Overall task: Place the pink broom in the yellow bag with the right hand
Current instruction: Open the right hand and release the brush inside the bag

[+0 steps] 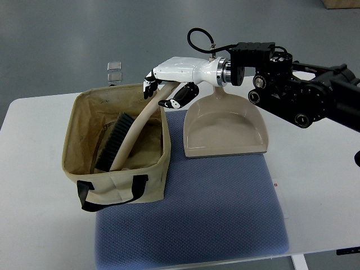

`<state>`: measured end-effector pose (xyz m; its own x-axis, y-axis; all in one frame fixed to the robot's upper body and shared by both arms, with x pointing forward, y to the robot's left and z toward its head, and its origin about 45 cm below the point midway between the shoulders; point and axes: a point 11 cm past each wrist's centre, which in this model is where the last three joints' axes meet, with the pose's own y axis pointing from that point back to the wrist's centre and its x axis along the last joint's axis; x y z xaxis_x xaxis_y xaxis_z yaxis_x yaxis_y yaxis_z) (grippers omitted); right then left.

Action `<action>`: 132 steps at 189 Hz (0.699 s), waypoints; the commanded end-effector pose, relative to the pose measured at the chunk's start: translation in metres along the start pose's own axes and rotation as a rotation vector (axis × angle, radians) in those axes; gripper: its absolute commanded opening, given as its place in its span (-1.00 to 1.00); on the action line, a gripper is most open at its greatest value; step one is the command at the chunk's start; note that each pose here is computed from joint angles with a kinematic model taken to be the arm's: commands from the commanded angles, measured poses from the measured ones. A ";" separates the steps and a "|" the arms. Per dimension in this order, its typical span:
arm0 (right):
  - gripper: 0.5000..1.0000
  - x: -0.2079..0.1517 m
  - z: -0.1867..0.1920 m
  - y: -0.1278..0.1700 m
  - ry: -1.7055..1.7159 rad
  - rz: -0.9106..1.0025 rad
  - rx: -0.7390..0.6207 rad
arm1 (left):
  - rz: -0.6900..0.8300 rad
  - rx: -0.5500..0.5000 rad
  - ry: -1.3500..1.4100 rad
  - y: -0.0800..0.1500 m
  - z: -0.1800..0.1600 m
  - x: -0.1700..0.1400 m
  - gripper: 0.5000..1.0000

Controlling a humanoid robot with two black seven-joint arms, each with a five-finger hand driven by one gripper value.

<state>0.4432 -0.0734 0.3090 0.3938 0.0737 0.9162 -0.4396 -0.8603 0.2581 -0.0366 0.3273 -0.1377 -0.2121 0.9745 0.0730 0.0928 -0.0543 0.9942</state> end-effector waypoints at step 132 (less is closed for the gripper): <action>0.47 0.032 0.057 0.070 -0.646 0.578 0.026 | 0.000 0.000 0.000 0.000 0.000 0.000 1.00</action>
<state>0.4664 -0.1304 0.3457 0.4934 -0.5016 0.7106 -0.6185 -0.7767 -0.1188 -0.0366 0.3272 -0.1377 -0.2121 0.9745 0.0727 0.0929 -0.0539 0.9942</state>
